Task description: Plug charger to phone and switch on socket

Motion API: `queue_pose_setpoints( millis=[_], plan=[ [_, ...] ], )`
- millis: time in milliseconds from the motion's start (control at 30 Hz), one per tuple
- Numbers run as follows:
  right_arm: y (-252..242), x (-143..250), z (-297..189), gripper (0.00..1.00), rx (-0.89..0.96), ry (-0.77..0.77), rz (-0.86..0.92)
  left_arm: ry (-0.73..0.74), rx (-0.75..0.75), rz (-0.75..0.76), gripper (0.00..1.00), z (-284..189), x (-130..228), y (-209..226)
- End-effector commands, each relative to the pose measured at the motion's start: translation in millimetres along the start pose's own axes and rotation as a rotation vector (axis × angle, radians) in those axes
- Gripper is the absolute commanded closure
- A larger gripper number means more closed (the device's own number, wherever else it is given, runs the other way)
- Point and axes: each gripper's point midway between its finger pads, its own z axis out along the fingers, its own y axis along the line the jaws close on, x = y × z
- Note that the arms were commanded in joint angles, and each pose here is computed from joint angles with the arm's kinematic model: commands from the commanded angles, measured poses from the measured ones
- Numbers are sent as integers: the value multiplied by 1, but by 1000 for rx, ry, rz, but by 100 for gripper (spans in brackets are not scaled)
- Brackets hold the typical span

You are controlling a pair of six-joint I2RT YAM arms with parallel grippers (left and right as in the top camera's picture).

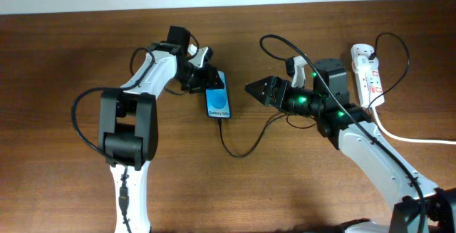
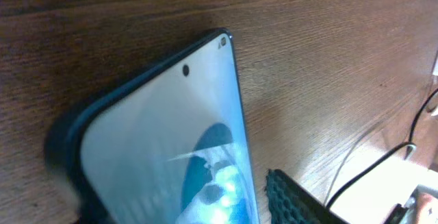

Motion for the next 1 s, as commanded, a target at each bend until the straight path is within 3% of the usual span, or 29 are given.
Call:
queue_pose_setpoints(
  millis=[0,67,200,333,367,400,500,667,867,967],
  plan=[
    [-1,-4,-2,6,4,-10,-19,2,-220,-13,32,-10,1,40],
    [-2,-2,-2,5,7,-6,-37,-8,-309,-56,25,-30,-2,65],
    [-7,10,-8,2,52,35,-71,-126,-358,-118,26,-108,-40,81],
    [-10,-3,-49,2,336,-1,-132,-329,-393,-120,23,-219,-73,69],
    [-5,-8,-65,2,410,-9,-161,-368,-400,-122,8,-239,-76,66],
    [1,-16,-82,2,483,-26,-178,-401,-405,-130,1,-258,-76,68],
    [19,-33,-130,2,662,-103,-188,-399,-412,-161,1,-267,-69,78],
    [42,-36,-176,2,743,-200,-219,-398,-411,-160,1,-266,-69,77],
    [16,-13,-203,2,924,-139,-174,-398,-411,-160,1,-266,-69,77],
    [3,-19,-224,2,996,-191,-100,-398,-411,-160,1,-266,-69,77]
  ],
)
